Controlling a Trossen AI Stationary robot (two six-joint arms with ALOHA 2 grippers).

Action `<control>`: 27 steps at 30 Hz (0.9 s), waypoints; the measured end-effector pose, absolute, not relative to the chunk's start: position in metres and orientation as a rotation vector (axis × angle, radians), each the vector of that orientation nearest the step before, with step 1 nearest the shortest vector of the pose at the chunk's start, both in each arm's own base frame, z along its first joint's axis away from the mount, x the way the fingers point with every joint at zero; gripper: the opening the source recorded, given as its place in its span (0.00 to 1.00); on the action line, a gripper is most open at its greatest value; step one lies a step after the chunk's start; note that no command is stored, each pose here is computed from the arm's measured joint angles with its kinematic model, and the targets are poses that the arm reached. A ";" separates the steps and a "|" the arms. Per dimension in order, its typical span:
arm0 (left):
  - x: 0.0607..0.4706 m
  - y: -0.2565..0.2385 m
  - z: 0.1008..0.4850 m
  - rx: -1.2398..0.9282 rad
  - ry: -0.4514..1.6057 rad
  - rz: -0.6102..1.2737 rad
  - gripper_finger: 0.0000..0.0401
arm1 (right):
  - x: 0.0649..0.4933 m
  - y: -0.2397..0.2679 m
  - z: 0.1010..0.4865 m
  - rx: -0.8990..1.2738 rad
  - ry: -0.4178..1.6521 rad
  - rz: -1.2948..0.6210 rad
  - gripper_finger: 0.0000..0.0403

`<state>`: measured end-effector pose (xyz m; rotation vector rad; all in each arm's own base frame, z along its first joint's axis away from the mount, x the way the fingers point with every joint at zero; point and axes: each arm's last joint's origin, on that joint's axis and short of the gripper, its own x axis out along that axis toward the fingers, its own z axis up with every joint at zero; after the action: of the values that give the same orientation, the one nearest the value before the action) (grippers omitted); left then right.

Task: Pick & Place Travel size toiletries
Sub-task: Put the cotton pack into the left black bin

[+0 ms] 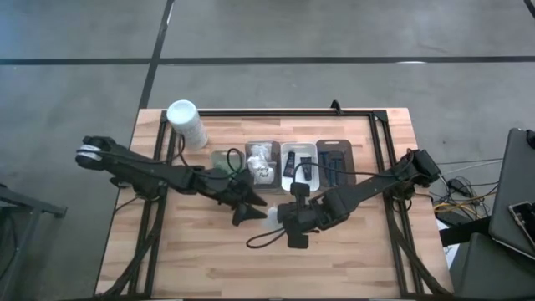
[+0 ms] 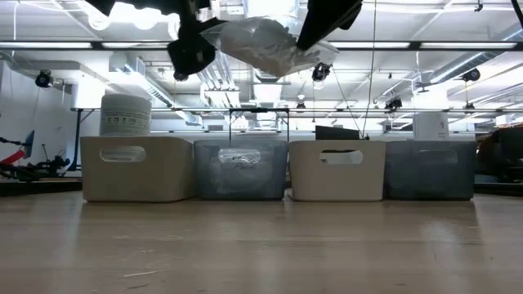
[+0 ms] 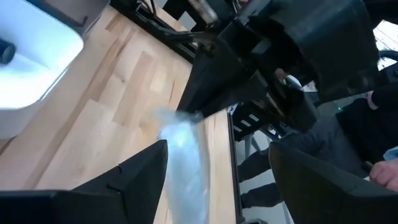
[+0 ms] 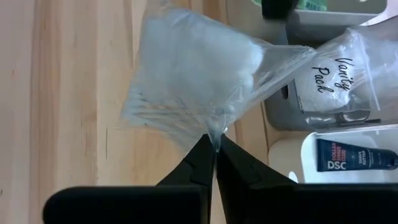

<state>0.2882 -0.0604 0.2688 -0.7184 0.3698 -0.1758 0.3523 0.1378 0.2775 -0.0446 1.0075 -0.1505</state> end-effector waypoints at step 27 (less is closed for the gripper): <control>0.312 -0.053 0.275 -0.591 0.504 0.034 0.71 | 0.347 0.136 0.275 -0.044 1.055 -0.208 0.02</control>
<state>0.3123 -0.0526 0.2748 -0.5911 0.5045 0.0344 0.3468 0.1359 0.2746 -0.0444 1.0553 -0.2080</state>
